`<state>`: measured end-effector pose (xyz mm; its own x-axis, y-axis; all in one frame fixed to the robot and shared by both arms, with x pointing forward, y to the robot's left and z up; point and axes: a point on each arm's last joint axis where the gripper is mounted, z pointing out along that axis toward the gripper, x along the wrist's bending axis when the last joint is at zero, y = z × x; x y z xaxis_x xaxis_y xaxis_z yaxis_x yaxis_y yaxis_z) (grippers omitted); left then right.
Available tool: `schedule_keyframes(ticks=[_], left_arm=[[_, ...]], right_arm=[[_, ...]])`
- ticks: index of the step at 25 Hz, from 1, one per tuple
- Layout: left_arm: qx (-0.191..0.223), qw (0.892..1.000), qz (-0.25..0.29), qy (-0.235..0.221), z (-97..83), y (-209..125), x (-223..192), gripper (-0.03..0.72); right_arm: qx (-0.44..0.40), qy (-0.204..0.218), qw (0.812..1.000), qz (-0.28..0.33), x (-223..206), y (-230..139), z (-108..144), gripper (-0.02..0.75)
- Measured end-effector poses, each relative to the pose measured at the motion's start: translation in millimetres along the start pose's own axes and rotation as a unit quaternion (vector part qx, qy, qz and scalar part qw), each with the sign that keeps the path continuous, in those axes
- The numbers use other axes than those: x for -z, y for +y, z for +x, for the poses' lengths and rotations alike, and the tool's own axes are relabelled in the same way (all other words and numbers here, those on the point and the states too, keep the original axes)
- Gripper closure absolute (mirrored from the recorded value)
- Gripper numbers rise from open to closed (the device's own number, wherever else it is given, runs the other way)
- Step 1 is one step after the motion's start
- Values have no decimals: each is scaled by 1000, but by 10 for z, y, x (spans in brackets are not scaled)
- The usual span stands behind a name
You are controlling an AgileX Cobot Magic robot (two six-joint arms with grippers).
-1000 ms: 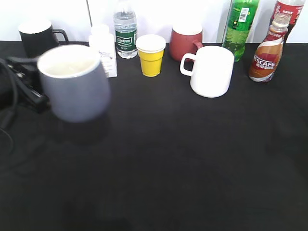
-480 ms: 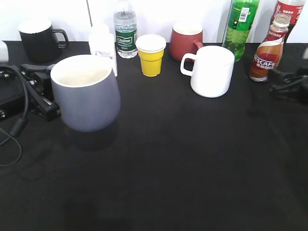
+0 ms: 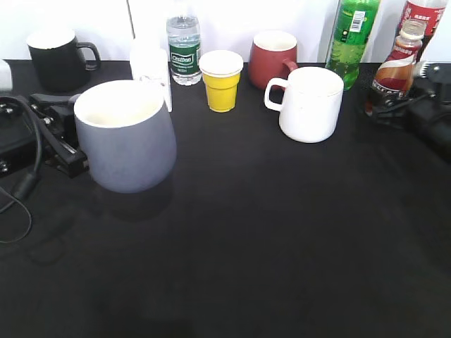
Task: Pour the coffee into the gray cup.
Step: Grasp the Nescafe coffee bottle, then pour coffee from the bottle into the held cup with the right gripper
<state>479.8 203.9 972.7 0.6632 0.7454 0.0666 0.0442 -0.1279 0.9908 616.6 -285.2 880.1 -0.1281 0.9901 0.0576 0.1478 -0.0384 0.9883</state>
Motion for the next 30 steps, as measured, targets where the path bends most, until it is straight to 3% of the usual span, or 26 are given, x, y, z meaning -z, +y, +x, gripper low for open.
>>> schedule_keyframes(ticks=[6,9,16,23,26,30], left_arm=[[0,1000,0,0,0,0,0,628],[0,1000,0,0,0,0,0,628],[0,1000,0,0,0,0,0,628],[0,1000,0,0,0,0,0,628],[0,1000,0,0,0,0,0,628],[-1,1000,-3,-3,-5,5,0,628]], right_arm=[[-10,4,1000,-13,-252,-88,-30,88],[-7,26,1000,-6,-327,-182,-3,115],[-6,31,999,-16,-350,-157,3,197],[-8,39,999,-31,-230,-169,29,202],[-5,40,998,-39,-75,-3,58,202],[17,56,994,-93,268,543,151,204]])
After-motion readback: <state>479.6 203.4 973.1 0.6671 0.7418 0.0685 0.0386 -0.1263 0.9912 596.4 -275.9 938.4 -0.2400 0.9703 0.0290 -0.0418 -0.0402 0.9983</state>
